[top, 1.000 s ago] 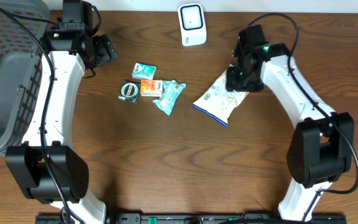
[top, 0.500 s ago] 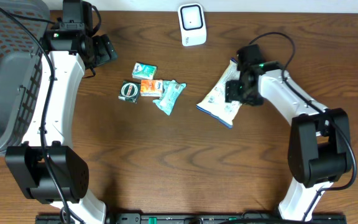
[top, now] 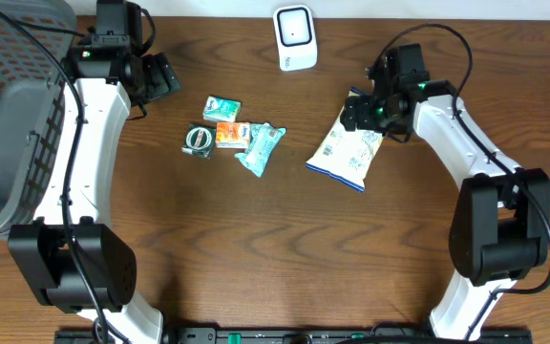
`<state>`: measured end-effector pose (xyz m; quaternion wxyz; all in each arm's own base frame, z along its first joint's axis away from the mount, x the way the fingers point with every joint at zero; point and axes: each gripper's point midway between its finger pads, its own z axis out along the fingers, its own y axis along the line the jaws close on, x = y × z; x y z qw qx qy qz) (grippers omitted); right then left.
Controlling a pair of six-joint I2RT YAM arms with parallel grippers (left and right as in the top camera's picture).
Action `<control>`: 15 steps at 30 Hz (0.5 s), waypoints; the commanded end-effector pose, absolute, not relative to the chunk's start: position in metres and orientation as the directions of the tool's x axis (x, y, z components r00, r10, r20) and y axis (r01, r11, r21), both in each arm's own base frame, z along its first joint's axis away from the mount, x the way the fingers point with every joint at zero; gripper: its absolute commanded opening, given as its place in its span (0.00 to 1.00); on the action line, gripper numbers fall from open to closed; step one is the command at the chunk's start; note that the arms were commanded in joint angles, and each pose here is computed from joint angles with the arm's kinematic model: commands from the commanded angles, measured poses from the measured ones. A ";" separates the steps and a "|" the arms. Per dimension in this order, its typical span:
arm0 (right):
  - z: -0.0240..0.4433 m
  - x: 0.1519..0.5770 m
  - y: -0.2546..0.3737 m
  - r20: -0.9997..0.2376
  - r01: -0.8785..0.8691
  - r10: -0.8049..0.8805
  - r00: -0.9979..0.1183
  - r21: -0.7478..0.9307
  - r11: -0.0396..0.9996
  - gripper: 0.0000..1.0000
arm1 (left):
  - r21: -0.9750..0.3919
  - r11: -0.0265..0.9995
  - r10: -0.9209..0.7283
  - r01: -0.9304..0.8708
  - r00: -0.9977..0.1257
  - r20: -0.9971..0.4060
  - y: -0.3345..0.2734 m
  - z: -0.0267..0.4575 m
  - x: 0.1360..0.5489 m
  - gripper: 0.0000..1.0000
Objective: Scan the item barcode
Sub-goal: 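Lift the white bag with the right gripper and hold it under the scanner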
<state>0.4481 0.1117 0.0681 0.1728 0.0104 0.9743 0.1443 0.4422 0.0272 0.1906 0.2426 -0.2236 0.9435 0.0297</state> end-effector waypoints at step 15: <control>0.025 0.438 0.098 -0.191 0.180 0.269 -0.944 0.386 0.905 0.99 | -0.040 0.899 -0.401 -0.437 -0.783 -0.475 0.029 0.190 0.443 0.98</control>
